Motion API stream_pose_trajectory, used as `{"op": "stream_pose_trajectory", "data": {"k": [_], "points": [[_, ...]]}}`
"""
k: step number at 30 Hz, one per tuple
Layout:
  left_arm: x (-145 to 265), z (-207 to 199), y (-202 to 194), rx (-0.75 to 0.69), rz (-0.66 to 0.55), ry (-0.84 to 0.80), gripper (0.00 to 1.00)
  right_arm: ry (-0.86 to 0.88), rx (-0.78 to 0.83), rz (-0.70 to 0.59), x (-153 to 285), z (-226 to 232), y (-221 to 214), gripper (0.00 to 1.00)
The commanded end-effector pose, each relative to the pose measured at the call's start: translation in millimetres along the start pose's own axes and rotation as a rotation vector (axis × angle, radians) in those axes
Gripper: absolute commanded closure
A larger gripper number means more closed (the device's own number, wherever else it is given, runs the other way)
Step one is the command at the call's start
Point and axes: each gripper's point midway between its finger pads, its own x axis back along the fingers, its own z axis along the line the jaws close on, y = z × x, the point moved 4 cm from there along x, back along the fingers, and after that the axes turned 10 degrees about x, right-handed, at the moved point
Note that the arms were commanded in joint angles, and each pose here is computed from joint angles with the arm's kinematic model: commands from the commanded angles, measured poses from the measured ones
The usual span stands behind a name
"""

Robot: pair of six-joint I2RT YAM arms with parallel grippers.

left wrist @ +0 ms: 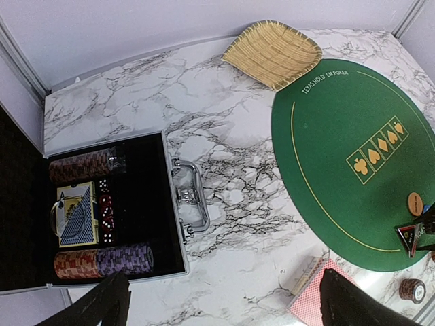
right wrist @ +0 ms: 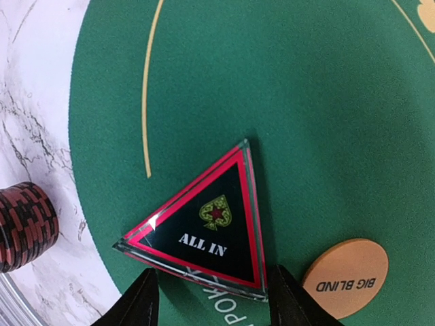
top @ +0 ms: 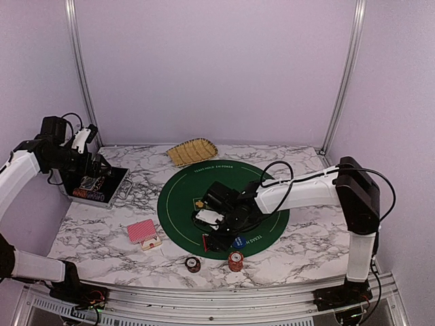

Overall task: Distribute texas hold em gaming equipment
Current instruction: Move the all-in button to the poker table mat.

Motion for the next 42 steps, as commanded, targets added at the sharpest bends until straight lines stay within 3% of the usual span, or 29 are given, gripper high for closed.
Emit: {"op": "stream_pose_trajectory", "data": {"k": [1,16,31,42], "points": [[14,-6,10,-0.011,-0.033,-0.017,0.01,-0.010,0.007,-0.007,-3,-3,11,0.48],[18,-7,13,-0.020,-0.045,-0.012,0.01,-0.059,-0.009,-0.042,-28,-16,40,0.75],[21,-8,11,-0.021,-0.041,-0.016,0.01,-0.209,-0.142,-0.189,-54,-54,110,0.76],[19,-8,7,-0.027,-0.027,-0.014,0.01,-0.222,-0.229,-0.279,-59,-89,142,0.77]]}}
